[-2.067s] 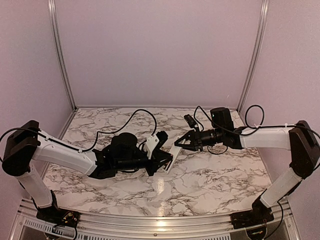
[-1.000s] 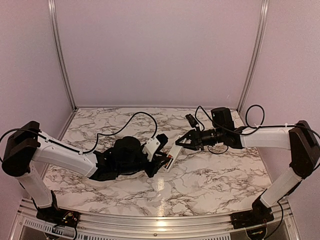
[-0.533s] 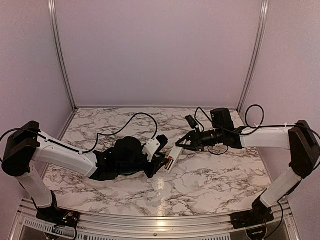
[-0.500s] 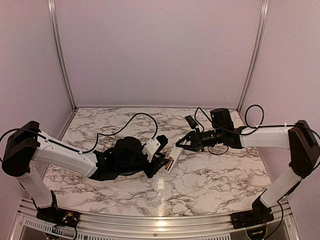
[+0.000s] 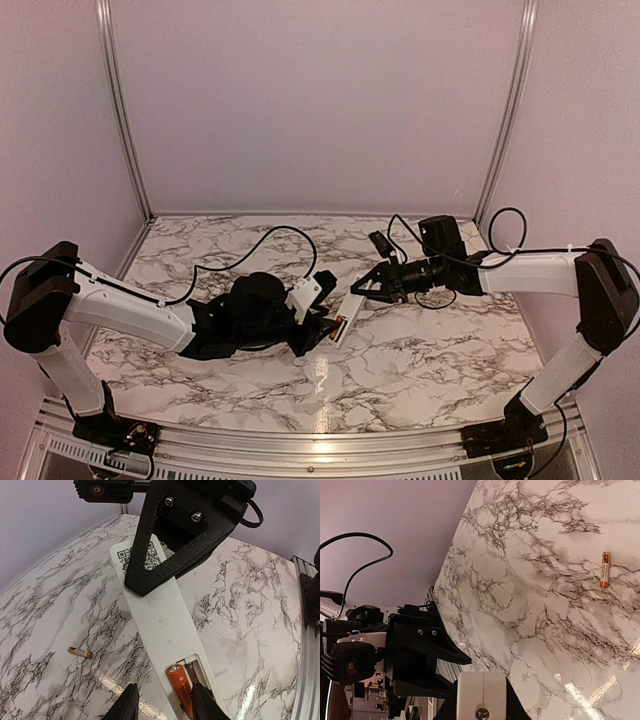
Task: Load the batteries into the remote control
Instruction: Place the battery in the battery compartment.
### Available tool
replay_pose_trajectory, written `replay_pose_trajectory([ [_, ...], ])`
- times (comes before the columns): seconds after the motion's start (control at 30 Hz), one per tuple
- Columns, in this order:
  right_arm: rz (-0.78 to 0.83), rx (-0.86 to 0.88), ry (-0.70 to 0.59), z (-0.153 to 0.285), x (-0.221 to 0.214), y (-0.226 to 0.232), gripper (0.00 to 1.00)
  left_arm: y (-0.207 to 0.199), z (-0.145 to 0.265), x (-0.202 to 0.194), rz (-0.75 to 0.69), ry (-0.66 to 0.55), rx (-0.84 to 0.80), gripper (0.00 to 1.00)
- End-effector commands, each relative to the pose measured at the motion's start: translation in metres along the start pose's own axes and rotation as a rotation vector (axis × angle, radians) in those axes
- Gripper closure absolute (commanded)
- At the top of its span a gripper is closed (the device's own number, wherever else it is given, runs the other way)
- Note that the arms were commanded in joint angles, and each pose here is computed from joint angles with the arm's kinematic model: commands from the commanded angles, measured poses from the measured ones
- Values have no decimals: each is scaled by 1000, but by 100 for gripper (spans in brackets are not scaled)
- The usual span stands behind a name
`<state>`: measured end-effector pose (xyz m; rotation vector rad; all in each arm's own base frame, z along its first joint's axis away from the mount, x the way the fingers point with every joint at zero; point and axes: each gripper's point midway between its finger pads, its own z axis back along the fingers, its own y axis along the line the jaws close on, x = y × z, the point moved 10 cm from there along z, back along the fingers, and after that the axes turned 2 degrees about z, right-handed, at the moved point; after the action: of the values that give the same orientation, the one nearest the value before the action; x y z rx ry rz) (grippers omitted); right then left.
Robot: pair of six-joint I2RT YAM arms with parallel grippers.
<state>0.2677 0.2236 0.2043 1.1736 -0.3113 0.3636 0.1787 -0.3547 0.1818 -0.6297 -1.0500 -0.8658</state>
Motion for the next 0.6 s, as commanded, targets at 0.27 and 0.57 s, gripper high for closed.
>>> replay_pose_trajectory([
  [0.27,48,-6,2,-2,7,1,100,24,11,16,213,-30,-2,47],
  [0.57,64,-10,53,-2,3,0,100,14,50,18,-94,-136,-282,63],
])
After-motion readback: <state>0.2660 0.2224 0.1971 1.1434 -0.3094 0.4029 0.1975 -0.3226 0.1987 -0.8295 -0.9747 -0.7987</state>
